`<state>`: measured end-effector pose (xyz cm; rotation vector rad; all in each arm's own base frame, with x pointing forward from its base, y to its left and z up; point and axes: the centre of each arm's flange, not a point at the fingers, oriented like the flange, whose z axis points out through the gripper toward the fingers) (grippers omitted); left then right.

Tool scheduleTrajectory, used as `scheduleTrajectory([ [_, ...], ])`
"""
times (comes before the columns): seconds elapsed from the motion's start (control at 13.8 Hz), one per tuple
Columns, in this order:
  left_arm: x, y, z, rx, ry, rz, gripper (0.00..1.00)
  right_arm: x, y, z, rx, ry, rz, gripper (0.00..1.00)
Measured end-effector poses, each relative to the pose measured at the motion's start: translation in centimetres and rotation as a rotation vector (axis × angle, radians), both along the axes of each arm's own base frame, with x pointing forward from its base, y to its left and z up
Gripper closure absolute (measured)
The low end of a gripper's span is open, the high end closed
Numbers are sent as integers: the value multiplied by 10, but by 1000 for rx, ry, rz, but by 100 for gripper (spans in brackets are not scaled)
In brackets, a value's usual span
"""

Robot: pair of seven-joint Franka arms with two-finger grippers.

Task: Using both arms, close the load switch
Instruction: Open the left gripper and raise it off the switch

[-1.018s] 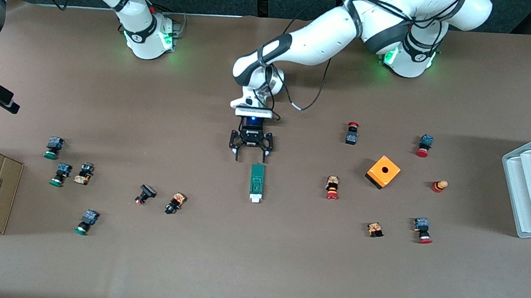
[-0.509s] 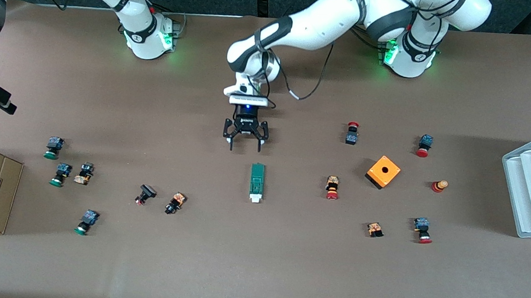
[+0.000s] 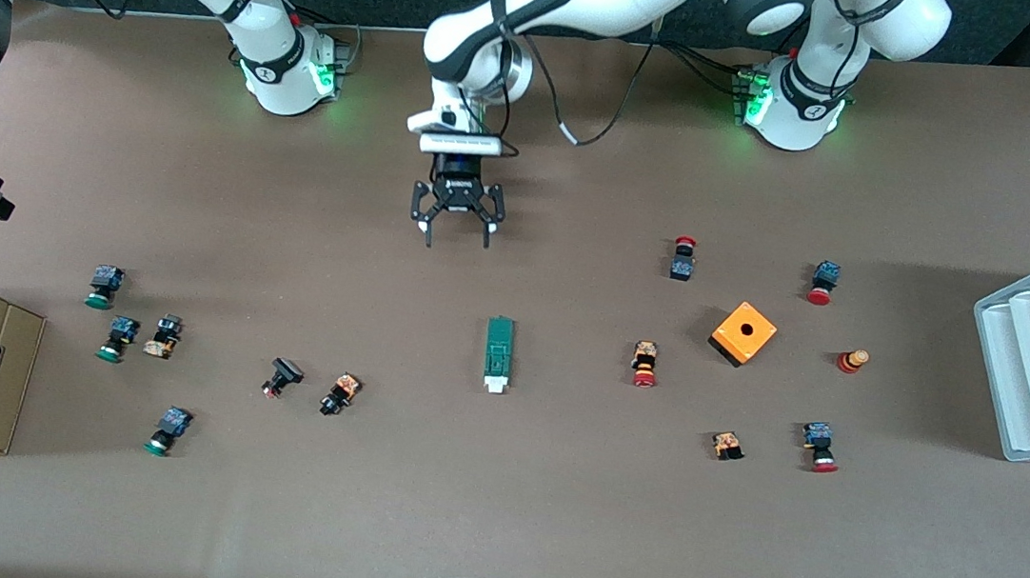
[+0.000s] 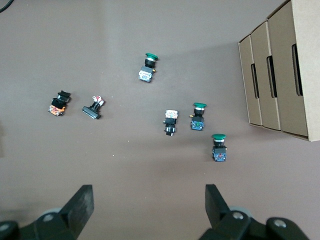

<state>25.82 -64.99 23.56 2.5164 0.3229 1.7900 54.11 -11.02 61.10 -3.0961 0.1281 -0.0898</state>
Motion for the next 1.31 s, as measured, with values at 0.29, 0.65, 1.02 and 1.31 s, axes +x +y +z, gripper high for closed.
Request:
scheduleTrajectory([
  [0.29,-7,-4,75,20,97,-7,0,0,1,1,0,-2,2,0],
  [0.65,-15,5,169,102,206,-37,0,1,2,2,-1,-4,4,0],
  [1.02,-8,20,212,154,279,-51,0,1,5,3,-2,-8,9,0],
  [1.31,14,48,266,221,380,-77,0,2,7,4,-2,-9,13,0],
])
